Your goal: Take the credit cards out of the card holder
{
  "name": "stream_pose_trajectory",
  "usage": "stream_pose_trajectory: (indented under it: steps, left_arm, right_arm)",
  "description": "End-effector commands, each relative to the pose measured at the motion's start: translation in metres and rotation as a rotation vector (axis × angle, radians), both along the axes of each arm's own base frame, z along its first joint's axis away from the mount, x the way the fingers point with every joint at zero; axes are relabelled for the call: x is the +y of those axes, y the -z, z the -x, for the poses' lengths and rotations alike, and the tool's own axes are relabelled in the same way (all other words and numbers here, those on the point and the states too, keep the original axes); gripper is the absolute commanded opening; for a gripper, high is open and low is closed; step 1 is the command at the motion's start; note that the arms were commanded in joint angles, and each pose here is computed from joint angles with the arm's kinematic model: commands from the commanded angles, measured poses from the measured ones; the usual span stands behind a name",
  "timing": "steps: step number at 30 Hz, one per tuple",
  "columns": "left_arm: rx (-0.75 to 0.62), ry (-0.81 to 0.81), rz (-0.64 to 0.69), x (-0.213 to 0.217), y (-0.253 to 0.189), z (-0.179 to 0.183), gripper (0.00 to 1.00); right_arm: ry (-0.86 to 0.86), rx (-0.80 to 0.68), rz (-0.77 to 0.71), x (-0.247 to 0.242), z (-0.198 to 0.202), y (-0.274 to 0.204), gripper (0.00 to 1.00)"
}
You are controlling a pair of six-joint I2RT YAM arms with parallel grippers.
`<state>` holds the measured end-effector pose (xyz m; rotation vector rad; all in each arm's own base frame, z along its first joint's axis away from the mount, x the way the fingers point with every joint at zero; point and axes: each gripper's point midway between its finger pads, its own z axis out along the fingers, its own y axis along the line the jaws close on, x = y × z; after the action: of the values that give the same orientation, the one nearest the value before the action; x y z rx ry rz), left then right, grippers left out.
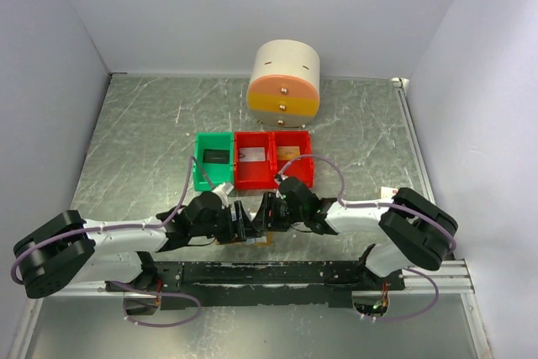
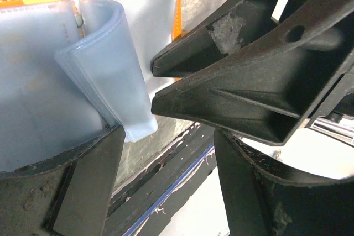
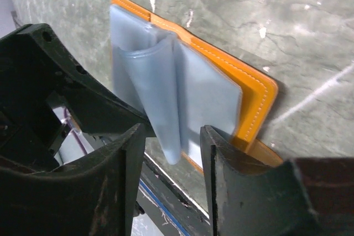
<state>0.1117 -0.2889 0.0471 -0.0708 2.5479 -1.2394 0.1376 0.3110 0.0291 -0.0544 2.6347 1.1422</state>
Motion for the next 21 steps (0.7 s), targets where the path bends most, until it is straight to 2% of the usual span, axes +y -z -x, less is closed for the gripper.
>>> stream_pose_trajectory:
  steps: [1,7,10,11,18,21]
  left_arm:
    - [-0.018,-0.012,0.002,-0.001,-0.002,-0.005,0.77]
    - [-0.018,0.003,0.011,-0.004,-0.003,-0.004,0.77]
    - [-0.022,0.003,0.001,-0.004,-0.003,-0.005,0.77]
    - [-0.024,-0.004,-0.009,-0.002,-0.003,-0.006,0.77]
    - [-0.077,-0.052,-0.069,0.013,-0.016,-0.014,0.79]
    - [-0.104,-0.084,-0.092,0.021,-0.022,-0.018,0.80]
  right_arm:
    - [-0.074,-0.006,-0.016,0.003,0.009,0.007,0.48]
    - [-0.114,0.008,0.116,0.001,0.009,0.030,0.47]
    - [-0.112,0.017,0.179,-0.002,0.009,0.041,0.35]
    - [-0.101,0.025,0.184,-0.003,0.009,0.043,0.30]
    - [-0.015,0.072,0.141,-0.012,0.013,0.050,0.16]
    - [0.006,0.099,0.089,-0.011,0.016,0.050,0.16]
